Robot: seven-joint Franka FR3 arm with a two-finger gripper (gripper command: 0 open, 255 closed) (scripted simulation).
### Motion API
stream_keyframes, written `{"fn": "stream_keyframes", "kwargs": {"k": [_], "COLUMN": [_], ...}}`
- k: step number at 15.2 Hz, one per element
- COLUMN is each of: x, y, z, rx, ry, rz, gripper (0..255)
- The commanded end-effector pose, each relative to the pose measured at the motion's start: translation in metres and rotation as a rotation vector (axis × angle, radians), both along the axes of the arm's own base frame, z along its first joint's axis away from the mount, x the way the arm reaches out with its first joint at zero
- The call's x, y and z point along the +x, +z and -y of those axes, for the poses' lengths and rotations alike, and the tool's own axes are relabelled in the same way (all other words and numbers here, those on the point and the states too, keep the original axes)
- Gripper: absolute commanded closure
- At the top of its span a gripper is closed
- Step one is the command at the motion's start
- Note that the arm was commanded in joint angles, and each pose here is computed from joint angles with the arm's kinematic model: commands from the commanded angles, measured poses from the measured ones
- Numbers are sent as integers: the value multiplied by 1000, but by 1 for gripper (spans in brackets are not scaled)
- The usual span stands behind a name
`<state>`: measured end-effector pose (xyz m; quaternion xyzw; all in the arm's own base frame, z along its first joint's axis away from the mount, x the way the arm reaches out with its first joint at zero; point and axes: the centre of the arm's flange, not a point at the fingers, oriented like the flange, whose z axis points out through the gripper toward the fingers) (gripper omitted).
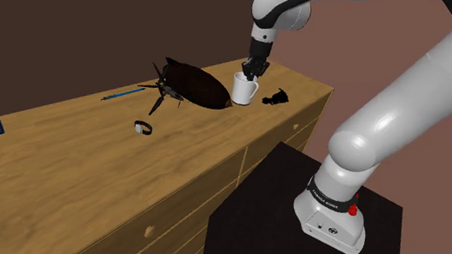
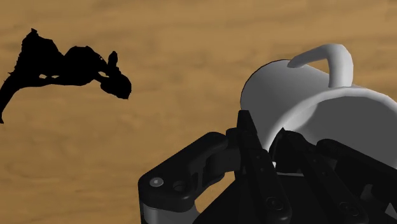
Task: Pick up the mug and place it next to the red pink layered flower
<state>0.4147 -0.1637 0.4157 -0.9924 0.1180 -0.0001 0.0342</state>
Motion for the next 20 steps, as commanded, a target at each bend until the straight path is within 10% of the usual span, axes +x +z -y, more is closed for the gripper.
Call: {"fn": "stream_keyframes", "kwargs": {"k": [1,17,18,20], "x": [0,0,0,0], "y": [-10,-57,-57,-57], "z": [0,0,0,0], "rx": [0,0,0,0], "ry": [0,0,0,0], "rz": [1,1,1,1], "gripper": [255,255,0,0]}}
